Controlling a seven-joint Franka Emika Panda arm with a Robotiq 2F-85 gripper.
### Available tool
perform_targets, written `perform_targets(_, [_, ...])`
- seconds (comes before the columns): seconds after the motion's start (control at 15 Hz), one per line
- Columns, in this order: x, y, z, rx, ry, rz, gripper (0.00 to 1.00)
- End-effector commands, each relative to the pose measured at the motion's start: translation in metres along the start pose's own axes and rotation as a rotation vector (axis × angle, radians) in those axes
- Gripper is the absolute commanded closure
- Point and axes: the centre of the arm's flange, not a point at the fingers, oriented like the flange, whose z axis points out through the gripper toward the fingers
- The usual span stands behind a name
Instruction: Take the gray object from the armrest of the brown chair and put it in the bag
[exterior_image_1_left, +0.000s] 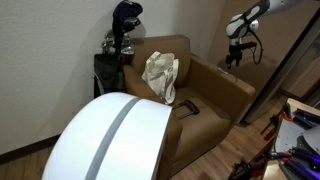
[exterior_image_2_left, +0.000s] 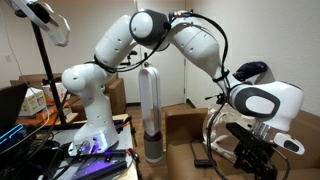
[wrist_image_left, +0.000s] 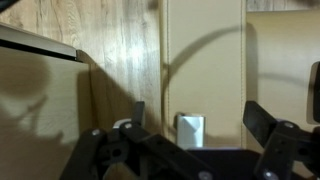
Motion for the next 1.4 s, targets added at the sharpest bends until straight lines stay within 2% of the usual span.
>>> perform_targets(0.0, [0.02,0.0,0.015,0.005,0.043,0.009,0.0])
perform_targets(0.13, [0.026,0.001,0.023,0.005,0.078,-0.003,0.0])
perform_targets(0.4, [0.035,0.001,0.034,0.081,0.173,0.032,0.0])
perform_targets(0.67, [0.038,0.005,0.035,0.135,0.208,0.075,0.0])
perform_targets(0.73, [0.039,0.007,0.035,0.14,0.213,0.082,0.25])
perform_targets(0.8, [0.04,0.007,0.035,0.135,0.21,0.079,0.27])
perform_targets(1.33, [0.043,0.009,0.037,0.119,0.215,0.076,0.8])
